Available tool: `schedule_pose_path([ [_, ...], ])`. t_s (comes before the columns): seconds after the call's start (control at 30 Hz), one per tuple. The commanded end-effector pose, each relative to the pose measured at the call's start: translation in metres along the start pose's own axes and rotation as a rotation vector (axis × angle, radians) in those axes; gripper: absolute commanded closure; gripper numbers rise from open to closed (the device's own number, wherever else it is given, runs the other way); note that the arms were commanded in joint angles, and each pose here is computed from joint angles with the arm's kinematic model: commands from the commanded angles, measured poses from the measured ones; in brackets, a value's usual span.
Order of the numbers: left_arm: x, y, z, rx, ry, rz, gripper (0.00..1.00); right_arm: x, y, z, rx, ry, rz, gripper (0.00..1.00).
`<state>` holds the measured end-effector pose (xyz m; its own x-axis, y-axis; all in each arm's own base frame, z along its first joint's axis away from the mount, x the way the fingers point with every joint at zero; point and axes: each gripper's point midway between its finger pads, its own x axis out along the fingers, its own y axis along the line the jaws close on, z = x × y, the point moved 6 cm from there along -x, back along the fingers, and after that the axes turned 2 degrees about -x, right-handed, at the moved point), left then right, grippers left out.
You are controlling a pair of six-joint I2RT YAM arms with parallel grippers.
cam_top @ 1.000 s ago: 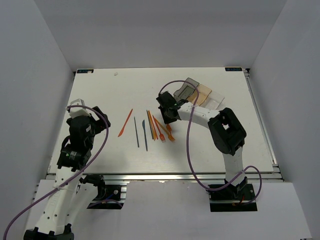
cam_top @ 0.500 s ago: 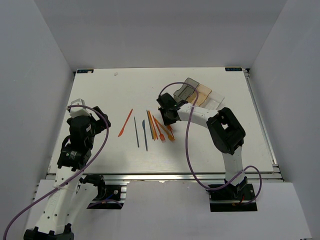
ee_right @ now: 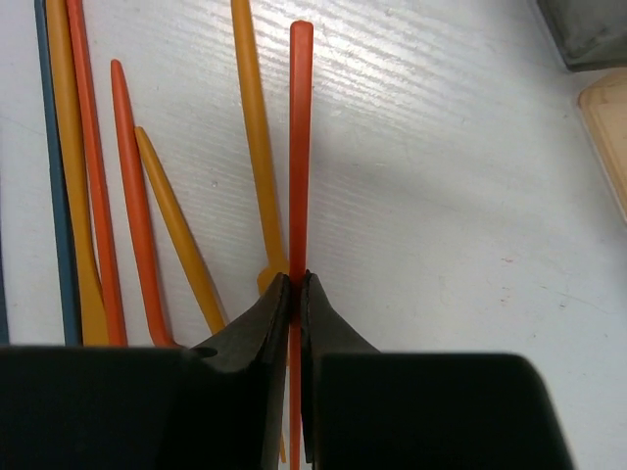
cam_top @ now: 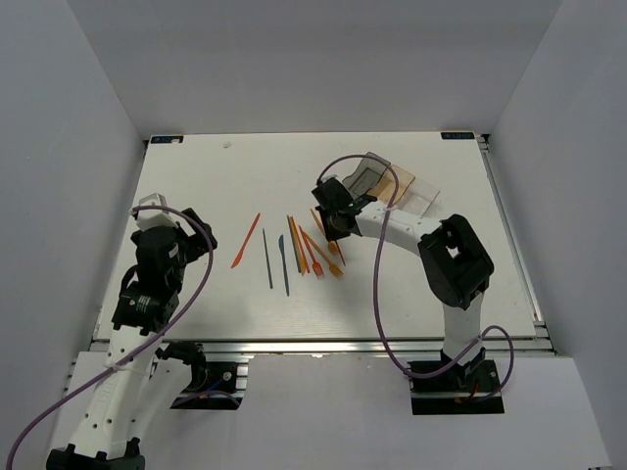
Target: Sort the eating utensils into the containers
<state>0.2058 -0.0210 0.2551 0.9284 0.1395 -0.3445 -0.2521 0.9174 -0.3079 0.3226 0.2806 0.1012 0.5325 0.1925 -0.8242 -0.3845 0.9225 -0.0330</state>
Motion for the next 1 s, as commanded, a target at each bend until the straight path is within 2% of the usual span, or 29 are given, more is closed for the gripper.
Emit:
schedule_pose_path([
  [0.0,0.001,-0.001,-0.001,0.008,-0.004,-0.013,0.02,-0.015,-0.010,0.010,0.044,-0.062,-0.041,1.00],
  [0.1,0.002,-0.002,-0.001,0.010,0.001,-0.012,0.02,-0.031,-0.024,0.018,0.105,-0.122,-0.044,1.00],
  [0.2,0.003,-0.002,-0.002,0.012,0.006,-0.011,0.02,-0.050,-0.061,0.034,0.232,-0.189,-0.060,1.00],
  [0.33,0.002,-0.001,-0.001,0.009,-0.002,-0.010,0.02,-0.077,-0.125,0.044,0.440,-0.314,-0.165,1.00],
  [0.43,0.002,-0.001,-0.001,0.010,-0.001,-0.008,0.02,-0.081,-0.191,0.046,0.622,-0.375,-0.287,1.00],
  [0.6,0.003,-0.002,-0.003,0.014,0.009,-0.015,0.02,-0.074,-0.250,0.057,0.794,-0.441,-0.431,1.00],
  [0.77,0.003,-0.002,-0.003,0.014,0.009,-0.015,0.02,-0.055,-0.266,0.069,0.819,-0.441,-0.490,1.00],
  [0.97,0.003,-0.003,-0.003,0.014,0.009,-0.025,0.02,-0.023,-0.268,0.063,0.821,-0.397,-0.502,1.00],
])
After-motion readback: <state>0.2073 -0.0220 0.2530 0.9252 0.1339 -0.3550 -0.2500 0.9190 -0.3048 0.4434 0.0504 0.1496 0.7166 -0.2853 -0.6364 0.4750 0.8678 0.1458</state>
